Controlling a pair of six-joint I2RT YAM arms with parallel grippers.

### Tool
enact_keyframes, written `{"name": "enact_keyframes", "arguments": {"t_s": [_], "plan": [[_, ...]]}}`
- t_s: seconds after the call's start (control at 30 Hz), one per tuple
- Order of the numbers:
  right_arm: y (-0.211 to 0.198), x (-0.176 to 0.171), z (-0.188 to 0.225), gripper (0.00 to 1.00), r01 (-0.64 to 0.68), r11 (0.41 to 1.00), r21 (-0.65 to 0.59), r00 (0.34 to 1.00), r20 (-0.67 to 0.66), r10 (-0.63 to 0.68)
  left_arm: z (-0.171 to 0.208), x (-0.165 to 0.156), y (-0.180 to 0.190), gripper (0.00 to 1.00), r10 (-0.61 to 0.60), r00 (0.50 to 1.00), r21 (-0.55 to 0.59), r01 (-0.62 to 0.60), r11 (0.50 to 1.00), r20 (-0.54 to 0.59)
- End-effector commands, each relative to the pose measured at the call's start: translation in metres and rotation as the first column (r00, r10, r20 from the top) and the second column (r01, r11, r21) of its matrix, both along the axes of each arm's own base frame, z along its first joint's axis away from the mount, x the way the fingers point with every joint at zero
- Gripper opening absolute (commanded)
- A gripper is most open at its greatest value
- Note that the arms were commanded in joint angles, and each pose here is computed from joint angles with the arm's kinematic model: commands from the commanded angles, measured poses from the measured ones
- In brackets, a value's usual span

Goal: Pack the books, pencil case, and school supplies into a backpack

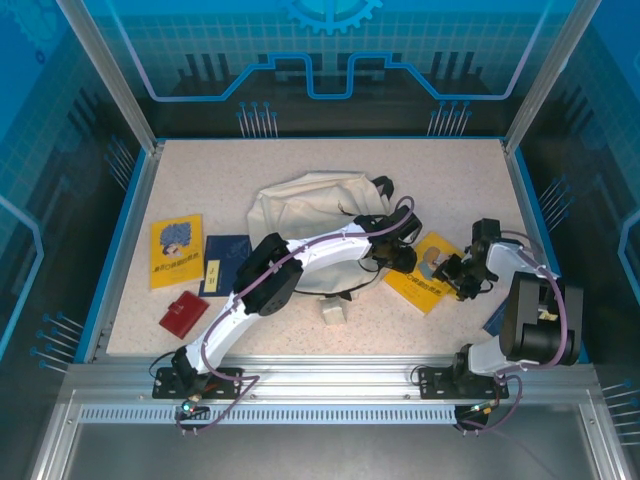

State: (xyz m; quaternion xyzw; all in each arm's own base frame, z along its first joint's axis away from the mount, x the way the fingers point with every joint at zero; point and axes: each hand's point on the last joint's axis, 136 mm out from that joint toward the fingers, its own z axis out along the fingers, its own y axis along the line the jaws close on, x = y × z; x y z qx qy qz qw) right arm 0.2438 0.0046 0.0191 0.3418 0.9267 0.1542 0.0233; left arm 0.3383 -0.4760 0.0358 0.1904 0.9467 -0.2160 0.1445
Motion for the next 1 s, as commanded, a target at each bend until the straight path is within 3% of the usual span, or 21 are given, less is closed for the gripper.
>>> {"name": "enact_keyframes", "arguments": {"t_s": [0.0, 0.4, 0.63, 0.77, 0.97], "plan": [[0.013, 0.012, 0.006, 0.43, -0.061, 0.998, 0.009, 0.998, 0.017, 0.061, -0.044, -0.01, 0.018, 0.36, -0.004, 0.999, 0.122, 0.01, 0.992, -0.046], [0.021, 0.02, 0.046, 0.3, -0.08, 0.993, -0.09, 0.995, 0.05, 0.085, -0.062, -0.018, 0.022, 0.3, -0.012, 0.996, 0.142, 0.025, 0.99, -0.088], [0.018, 0.024, 0.057, 0.11, -0.061, 0.991, -0.122, 0.995, 0.07, 0.07, -0.059, -0.017, 0.022, 0.29, -0.017, 0.996, 0.142, 0.029, 0.989, -0.082], [0.014, 0.024, 0.061, 0.0, -0.046, 0.988, -0.146, 0.994, 0.092, 0.06, -0.024, -0.008, 0.013, 0.32, -0.038, 0.998, 0.09, 0.042, 0.995, -0.047], [0.006, 0.029, 0.086, 0.0, -0.037, 0.985, -0.171, 0.976, 0.206, 0.072, 0.077, 0.013, 0.004, 0.51, -0.057, 0.997, -0.09, 0.061, 0.994, 0.047]]}}
